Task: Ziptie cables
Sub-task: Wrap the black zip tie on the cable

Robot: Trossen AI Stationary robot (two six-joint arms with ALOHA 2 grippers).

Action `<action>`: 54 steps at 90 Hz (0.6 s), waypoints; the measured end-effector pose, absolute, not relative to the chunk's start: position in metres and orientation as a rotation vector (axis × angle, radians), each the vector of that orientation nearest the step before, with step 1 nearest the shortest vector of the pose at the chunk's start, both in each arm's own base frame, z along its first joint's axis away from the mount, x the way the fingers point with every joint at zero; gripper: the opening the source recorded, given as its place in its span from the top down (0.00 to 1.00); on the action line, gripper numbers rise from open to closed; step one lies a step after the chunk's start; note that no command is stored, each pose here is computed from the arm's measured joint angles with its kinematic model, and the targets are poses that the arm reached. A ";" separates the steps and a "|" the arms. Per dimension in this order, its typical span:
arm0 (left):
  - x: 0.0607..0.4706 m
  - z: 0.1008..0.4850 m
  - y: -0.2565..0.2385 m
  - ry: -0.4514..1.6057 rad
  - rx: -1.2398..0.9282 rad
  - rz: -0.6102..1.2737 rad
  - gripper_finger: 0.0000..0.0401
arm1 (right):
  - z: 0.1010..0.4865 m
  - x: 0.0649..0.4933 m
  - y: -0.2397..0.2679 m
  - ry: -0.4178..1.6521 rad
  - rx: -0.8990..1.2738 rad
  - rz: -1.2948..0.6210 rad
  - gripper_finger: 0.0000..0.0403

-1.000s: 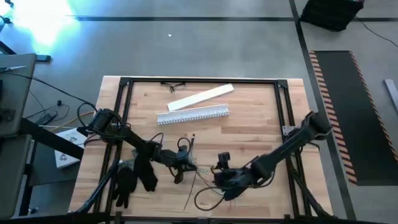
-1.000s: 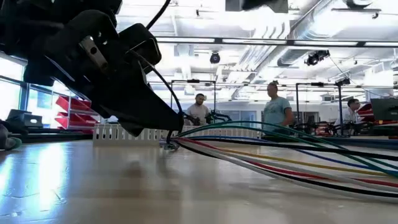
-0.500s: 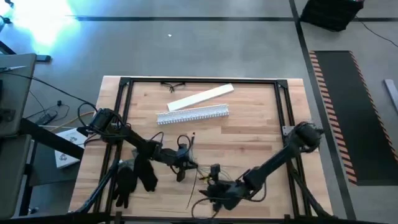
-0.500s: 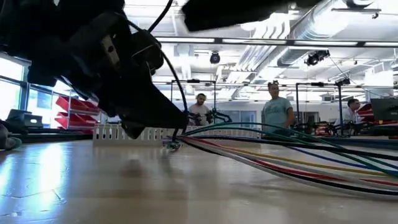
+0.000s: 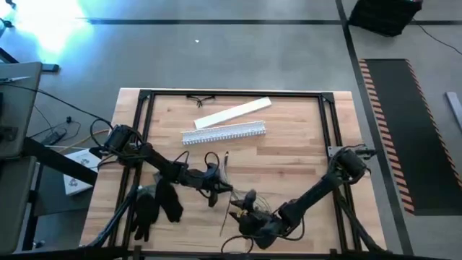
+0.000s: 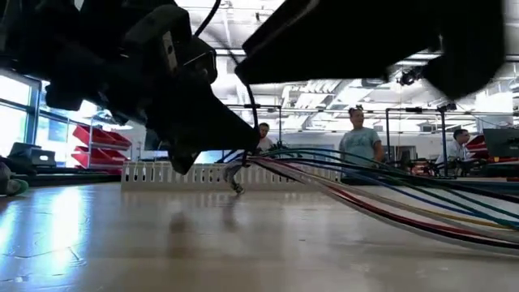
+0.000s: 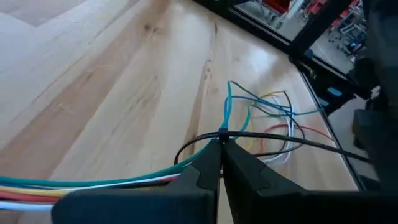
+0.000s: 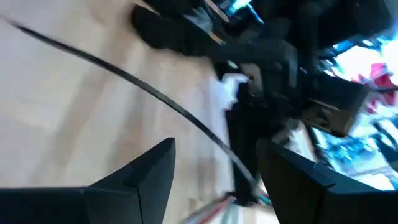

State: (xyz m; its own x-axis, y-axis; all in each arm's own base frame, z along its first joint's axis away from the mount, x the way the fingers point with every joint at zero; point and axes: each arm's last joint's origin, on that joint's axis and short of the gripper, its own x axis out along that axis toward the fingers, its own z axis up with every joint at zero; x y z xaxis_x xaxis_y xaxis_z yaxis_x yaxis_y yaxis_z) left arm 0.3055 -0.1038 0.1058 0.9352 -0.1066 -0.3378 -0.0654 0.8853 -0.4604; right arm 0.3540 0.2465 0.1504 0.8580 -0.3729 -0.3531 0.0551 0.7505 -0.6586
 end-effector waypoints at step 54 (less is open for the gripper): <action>0.302 0.097 -0.102 0.440 -0.425 0.024 1.00 | 0.157 0.367 0.227 0.454 -0.231 -0.307 1.00</action>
